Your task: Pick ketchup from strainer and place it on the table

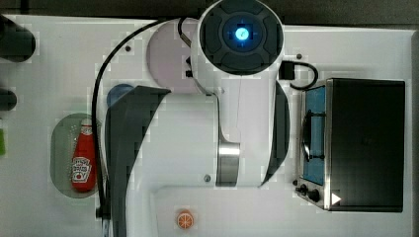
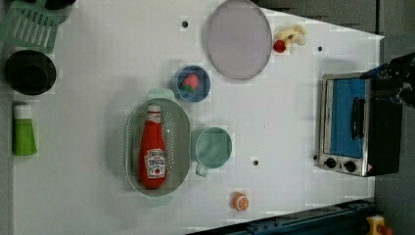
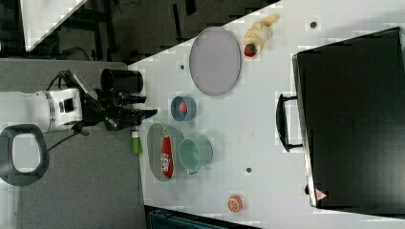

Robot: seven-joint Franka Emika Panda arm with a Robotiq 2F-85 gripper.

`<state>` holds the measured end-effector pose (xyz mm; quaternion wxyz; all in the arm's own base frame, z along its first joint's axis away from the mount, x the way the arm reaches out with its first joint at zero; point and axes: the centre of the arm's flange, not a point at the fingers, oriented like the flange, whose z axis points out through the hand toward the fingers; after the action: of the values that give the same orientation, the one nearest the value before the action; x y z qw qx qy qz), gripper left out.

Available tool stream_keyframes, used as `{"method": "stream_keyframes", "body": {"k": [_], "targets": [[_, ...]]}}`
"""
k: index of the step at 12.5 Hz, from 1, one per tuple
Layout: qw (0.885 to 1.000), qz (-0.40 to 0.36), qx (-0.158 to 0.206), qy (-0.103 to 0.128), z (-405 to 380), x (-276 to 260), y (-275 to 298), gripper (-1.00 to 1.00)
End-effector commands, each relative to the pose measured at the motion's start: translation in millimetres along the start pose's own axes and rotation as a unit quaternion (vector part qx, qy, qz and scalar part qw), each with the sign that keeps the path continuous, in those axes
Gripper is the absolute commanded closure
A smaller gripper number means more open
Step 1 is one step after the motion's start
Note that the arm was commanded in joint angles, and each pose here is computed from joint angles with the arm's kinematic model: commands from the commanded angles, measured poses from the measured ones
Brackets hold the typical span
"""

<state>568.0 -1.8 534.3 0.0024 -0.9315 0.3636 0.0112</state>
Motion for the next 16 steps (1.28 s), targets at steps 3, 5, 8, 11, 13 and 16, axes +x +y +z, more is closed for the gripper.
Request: {"method": "stream_keyframes", "body": {"k": [3, 5, 8, 11, 13, 16], "targets": [[0.999, 0.052, -0.008, -0.007, -70, -57, 52, -0.99], [1.000, 0.019, -0.017, -0.010, -61, -78, 24, -1.00], [0.998, -0.053, -0.027, -0.006, -46, -130, -32, -1.00], [0.990, -0.137, -0.031, 0.002, -29, -200, -88, -1.00], [0.982, -0.187, -0.027, 0.004, -14, -243, -119, -1.00], [0.967, -0.254, -0.022, -0.008, 23, -302, -154, -1.00]]}}
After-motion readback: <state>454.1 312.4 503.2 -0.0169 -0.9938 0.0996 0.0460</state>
